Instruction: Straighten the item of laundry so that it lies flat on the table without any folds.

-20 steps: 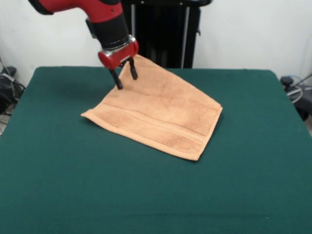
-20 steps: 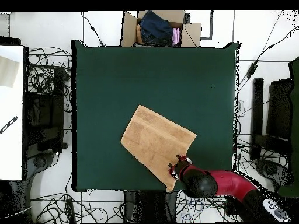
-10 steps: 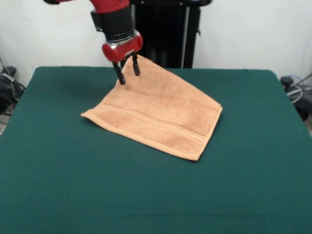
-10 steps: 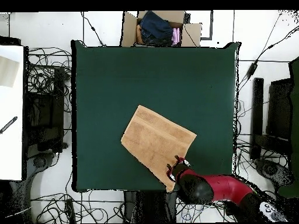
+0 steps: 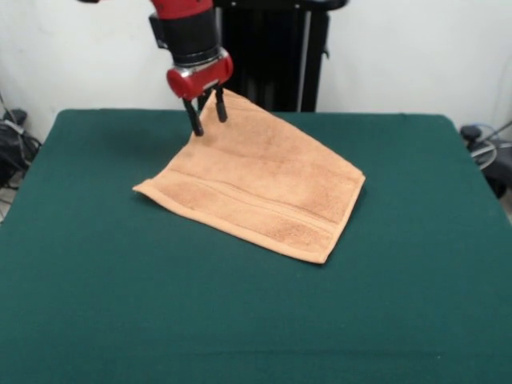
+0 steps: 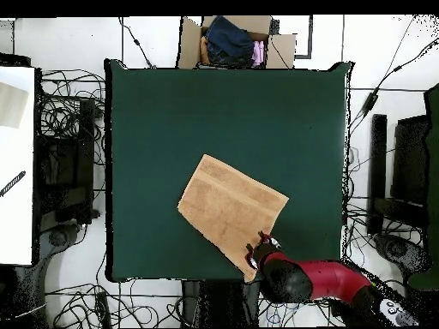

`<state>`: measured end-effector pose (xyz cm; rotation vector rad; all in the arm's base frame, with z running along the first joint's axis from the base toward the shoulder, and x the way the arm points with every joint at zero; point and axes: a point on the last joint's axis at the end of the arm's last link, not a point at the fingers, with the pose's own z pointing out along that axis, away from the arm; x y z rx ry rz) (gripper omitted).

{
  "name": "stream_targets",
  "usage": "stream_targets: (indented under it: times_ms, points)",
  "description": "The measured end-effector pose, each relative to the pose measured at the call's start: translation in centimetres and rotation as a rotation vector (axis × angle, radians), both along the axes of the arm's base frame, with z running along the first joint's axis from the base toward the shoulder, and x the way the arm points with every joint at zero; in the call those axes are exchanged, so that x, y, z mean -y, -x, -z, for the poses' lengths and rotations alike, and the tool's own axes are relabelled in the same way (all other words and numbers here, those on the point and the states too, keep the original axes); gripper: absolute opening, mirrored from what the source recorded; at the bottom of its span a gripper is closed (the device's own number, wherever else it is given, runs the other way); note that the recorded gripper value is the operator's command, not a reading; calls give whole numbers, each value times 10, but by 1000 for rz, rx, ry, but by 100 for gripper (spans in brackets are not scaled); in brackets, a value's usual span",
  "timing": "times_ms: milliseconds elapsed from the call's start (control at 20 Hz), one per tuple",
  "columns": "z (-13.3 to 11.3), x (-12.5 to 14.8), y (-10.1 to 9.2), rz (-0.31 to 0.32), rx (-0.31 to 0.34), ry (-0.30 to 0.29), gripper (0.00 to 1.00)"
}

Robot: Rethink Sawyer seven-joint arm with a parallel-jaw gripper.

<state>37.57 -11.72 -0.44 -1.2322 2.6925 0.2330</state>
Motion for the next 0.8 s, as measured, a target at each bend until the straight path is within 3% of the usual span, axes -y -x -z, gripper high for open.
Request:
stream_targets:
  times_ms: [400, 800]
  points:
    - [2, -7, 5, -16, 8, 26, 100]
    - [2, -18, 5, -49, 57, 56, 100]
